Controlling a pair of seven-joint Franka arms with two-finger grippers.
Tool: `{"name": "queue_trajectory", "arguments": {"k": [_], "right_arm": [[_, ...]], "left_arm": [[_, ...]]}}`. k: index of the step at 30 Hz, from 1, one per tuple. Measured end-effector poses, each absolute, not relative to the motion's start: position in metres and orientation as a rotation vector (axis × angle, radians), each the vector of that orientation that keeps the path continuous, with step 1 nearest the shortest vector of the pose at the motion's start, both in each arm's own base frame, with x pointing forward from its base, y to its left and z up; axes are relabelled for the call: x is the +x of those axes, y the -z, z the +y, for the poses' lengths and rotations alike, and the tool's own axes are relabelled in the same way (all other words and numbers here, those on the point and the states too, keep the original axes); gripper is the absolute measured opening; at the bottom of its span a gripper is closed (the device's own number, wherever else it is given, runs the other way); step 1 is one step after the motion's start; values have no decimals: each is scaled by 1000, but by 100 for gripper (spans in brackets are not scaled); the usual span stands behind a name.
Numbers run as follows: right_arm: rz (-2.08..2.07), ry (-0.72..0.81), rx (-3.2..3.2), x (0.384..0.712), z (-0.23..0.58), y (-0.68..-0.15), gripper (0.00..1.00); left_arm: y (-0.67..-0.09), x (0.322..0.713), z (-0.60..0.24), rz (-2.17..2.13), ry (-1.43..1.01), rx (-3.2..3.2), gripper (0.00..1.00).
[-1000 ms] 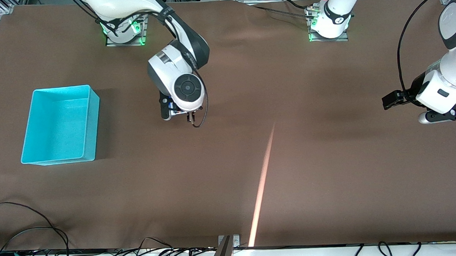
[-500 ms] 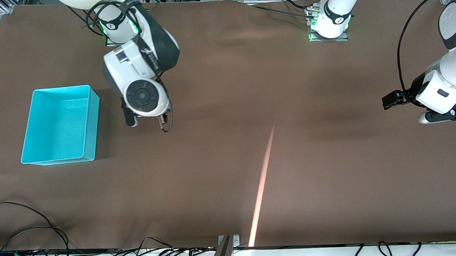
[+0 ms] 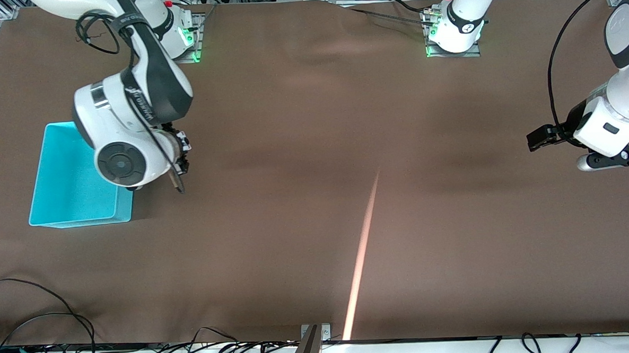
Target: Wind and store white jeep toy
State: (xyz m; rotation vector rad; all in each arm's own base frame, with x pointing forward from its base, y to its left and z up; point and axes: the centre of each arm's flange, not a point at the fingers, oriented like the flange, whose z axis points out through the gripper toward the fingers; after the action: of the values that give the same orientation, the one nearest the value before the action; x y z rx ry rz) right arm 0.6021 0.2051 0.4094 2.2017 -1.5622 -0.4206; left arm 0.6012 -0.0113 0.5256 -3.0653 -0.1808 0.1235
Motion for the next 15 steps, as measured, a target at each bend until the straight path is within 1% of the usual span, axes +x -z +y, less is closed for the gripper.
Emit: {"name": "queue_trajectory", "arguments": {"k": [10,15], "right_arm": [[-1540,427,2242,611,169,-422,53],[-1536,415,2288,612,148,-439,53]], "left_arm": [[-526,601,-11,-181,-124,-3065,100],[-525,601,-11,-180,-124,-3065,100]]}}
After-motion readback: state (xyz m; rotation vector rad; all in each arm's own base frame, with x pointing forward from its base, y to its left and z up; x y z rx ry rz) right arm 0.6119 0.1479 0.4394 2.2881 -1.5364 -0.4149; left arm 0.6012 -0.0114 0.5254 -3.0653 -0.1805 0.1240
